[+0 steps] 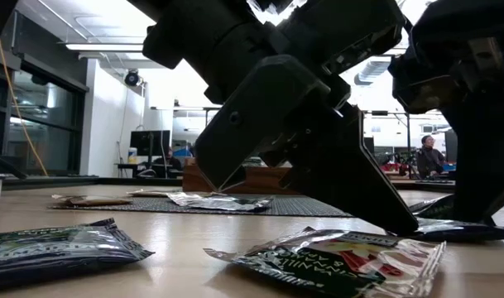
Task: Pick & Place Tea
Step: Put the purple tea bag into the left section of the wooden organizer
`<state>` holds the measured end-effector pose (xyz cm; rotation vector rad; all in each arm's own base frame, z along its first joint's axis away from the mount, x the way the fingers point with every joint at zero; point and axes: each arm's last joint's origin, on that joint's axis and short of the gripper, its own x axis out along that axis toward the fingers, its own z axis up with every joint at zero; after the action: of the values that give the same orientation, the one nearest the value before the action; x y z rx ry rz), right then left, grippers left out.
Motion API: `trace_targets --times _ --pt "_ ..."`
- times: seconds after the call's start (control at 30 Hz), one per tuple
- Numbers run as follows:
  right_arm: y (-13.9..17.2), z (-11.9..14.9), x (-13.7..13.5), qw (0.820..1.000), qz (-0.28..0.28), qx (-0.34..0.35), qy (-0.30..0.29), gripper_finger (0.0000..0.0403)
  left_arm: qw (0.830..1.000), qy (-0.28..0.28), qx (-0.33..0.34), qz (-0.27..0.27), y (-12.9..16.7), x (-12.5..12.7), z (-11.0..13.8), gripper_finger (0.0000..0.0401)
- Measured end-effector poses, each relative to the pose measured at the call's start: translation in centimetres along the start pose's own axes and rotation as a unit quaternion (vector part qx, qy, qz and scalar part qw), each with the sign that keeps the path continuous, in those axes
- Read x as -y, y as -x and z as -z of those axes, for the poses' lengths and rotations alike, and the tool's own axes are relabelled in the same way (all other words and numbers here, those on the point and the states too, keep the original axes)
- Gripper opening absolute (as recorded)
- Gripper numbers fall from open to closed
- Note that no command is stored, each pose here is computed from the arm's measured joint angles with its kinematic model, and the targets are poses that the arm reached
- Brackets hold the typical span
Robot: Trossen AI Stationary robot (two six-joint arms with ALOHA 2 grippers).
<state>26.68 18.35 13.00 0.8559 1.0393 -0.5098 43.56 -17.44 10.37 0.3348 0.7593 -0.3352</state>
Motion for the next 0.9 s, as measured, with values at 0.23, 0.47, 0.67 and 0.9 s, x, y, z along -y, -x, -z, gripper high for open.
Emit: trace_targets --times 0.23,0.47,0.67,0.9 --pt "0.0 0.0 0.0 1.000 0.000 0.002 0.010 0.0001 1.000 -0.002 -0.021 0.004 1.8 -0.3 -0.6 0.0001" --pt "0.0 0.0 0.1 1.000 0.005 0.004 0.027 0.0001 0.997 -0.028 -0.071 -0.010 4.9 -0.8 -1.2 0.0001" --pt "0.2 -0.1 -0.2 0.998 0.005 0.031 0.057 0.0000 0.992 -0.039 -0.112 -0.045 6.8 -1.2 -1.0 0.0001" --pt "1.2 -0.6 -1.4 0.991 0.019 0.073 0.109 0.0000 0.995 -0.009 -0.078 -0.060 8.6 -1.6 1.9 0.0001"
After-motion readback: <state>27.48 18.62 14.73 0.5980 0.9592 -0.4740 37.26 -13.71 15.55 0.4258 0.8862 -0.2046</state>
